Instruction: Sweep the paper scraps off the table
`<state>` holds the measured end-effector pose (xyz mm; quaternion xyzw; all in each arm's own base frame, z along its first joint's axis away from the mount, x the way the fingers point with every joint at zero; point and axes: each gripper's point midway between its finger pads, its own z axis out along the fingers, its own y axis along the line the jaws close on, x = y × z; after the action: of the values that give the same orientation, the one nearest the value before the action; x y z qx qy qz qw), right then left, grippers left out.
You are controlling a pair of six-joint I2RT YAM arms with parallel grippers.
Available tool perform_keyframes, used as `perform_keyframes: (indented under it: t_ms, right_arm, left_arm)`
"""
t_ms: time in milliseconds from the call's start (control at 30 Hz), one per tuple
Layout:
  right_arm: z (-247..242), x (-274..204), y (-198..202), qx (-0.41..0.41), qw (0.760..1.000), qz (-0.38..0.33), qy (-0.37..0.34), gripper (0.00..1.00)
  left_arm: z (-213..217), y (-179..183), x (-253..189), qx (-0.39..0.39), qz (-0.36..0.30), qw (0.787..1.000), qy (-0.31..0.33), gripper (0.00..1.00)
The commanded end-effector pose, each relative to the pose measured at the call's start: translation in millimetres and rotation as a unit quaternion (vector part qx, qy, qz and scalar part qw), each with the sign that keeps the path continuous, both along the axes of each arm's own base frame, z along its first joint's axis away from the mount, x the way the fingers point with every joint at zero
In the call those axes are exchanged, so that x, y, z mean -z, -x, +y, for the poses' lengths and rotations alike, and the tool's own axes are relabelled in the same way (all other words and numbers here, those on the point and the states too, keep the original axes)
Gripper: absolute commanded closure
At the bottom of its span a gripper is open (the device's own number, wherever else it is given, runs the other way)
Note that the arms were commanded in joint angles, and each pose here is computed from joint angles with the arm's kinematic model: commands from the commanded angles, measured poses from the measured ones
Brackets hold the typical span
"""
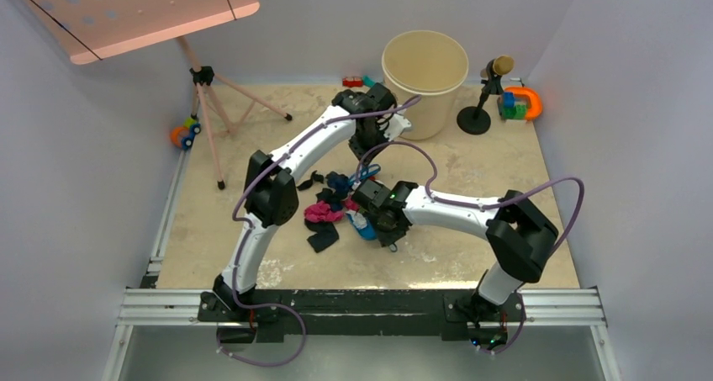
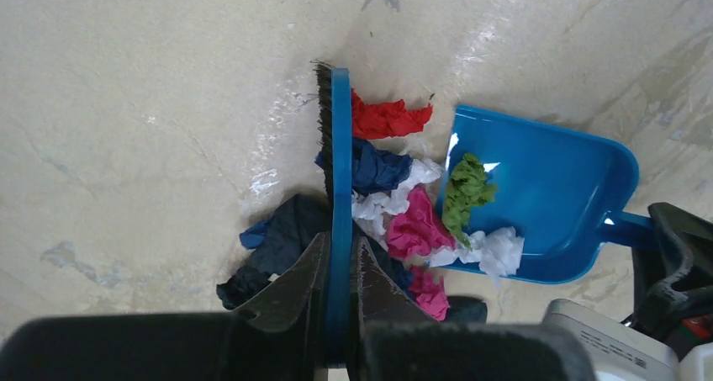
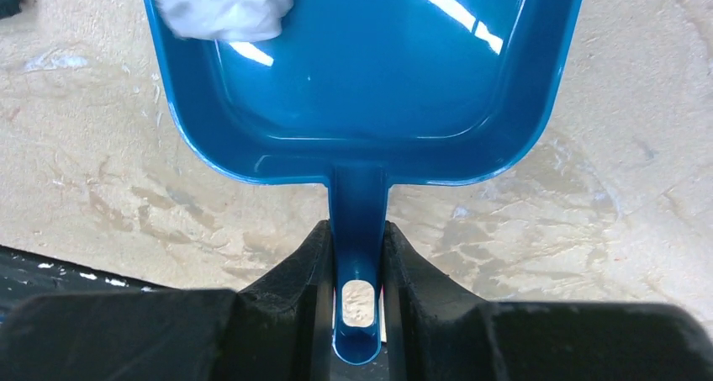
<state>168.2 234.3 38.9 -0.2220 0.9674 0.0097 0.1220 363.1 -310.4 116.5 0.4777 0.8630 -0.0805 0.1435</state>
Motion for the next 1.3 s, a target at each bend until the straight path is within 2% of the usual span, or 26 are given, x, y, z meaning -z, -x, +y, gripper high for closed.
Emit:
perform_keyframes:
  t_ms: [0, 167, 333, 500, 700, 800, 933, 1100, 1267]
  right_arm:
    - [16.6, -11.3, -30.8, 0.002, 0.998, -0.043, -0.04, 1.0]
    - [15.4, -7.4, -47.7, 0.014, 0.997, -0.064, -0.049, 1.0]
    - [11.6, -3.5, -57.5, 0.019, 0.994, -0.097, -0.047, 1.0]
    - [1.2, -2.6, -62.8, 0.026, 0.991, -0.128, -0.035, 1.0]
    - [-3.7, -9.5, -56.7, 0.026, 0.982, -0.172, -0.068, 1.0]
    - [1.1, -16.1, -52.1, 0.017, 0.979, -0.183, -0.093, 1.0]
    - [1.0, -16.9, -47.2, 0.017, 0.979, -0.183, -0.089, 1.0]
    - [0.6, -19.1, -40.6, 0.017, 0.979, -0.184, -0.087, 1.0]
    - [-0.9, -36.2, -37.4, 0.019, 0.976, -0.189, -0.101, 1.0]
  left_arm:
    - [-5.6, 26.4, -23.7, 0.006, 0.043, 0.998, 0.038, 1.0]
    - [-16.4, 39.2, -52.3, -0.008, 0.06, 0.995, 0.084, 1.0]
    - [-8.4, 50.7, -63.3, -0.018, 0.069, 0.995, 0.074, 1.0]
    - [-2.6, 42.3, -81.5, -0.045, 0.03, 0.996, 0.077, 1.0]
    - [5.3, 31.4, -102.4, -0.105, -0.013, 0.991, 0.085, 1.0]
    - [5.0, 31.4, -109.8, -0.149, -0.023, 0.983, 0.11, 1.0]
    - [9.4, 30.6, -121.6, -0.188, -0.052, 0.971, 0.141, 1.0]
    - [36.1, 32.1, -128.4, -0.237, -0.089, 0.96, 0.12, 1.0]
    - [73.6, 30.8, -140.0, -0.31, -0.141, 0.933, 0.12, 1.0]
